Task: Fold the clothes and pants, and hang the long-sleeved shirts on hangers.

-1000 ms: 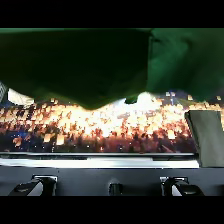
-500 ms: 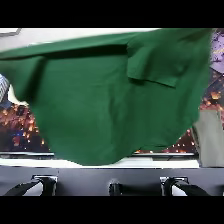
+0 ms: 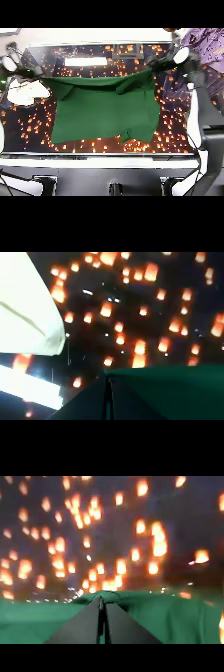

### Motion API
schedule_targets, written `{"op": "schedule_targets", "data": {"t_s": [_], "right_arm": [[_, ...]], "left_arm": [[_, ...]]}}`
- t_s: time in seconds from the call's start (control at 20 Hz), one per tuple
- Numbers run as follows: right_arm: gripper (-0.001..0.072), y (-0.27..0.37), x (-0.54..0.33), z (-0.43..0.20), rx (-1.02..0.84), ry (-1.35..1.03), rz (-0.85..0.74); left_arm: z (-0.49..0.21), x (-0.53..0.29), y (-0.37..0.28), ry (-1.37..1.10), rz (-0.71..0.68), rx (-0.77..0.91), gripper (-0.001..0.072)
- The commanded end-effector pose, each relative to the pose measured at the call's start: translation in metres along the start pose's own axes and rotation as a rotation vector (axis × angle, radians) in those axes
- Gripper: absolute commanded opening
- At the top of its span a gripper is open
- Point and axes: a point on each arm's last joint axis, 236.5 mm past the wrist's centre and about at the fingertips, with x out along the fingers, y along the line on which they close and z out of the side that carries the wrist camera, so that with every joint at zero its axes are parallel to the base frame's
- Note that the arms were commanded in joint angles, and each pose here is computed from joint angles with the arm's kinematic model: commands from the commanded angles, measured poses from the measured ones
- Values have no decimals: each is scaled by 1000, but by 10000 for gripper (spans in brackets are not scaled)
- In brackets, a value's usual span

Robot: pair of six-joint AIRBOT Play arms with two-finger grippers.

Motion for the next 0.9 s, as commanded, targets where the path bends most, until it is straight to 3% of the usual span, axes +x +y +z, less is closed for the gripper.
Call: {"op": "schedule_targets", "data": {"t_s": [0.0,0.1,0.15,0.2,0.25,0.3,0.55,0.75,0.85], "right_arm": [[33,-9,64,-37,32,76,-32],[45,-15,68,-48,91,119,-40],[101,-17,65,-48,100,130,-40],[176,-16,58,-50,111,150,-32],[271,-16,49,-51,123,168,-20],[354,-16,35,-50,127,191,1],[388,-68,-77,-38,-35,277,78],[388,-139,-127,-74,133,315,166],[454,-167,-128,-129,253,390,181]], "left_arm": [[-26,58,-9,74,3,-34,14],[-30,63,-10,88,1,-65,21],[-30,61,-10,91,2,-65,73],[-30,56,-8,97,6,-68,178],[-30,48,-4,114,14,-68,363],[-29,36,3,133,25,-58,496],[-35,-44,57,220,70,61,515],[-69,-74,80,271,-17,-53,515],[-104,-75,93,329,-10,-97,514]]}}
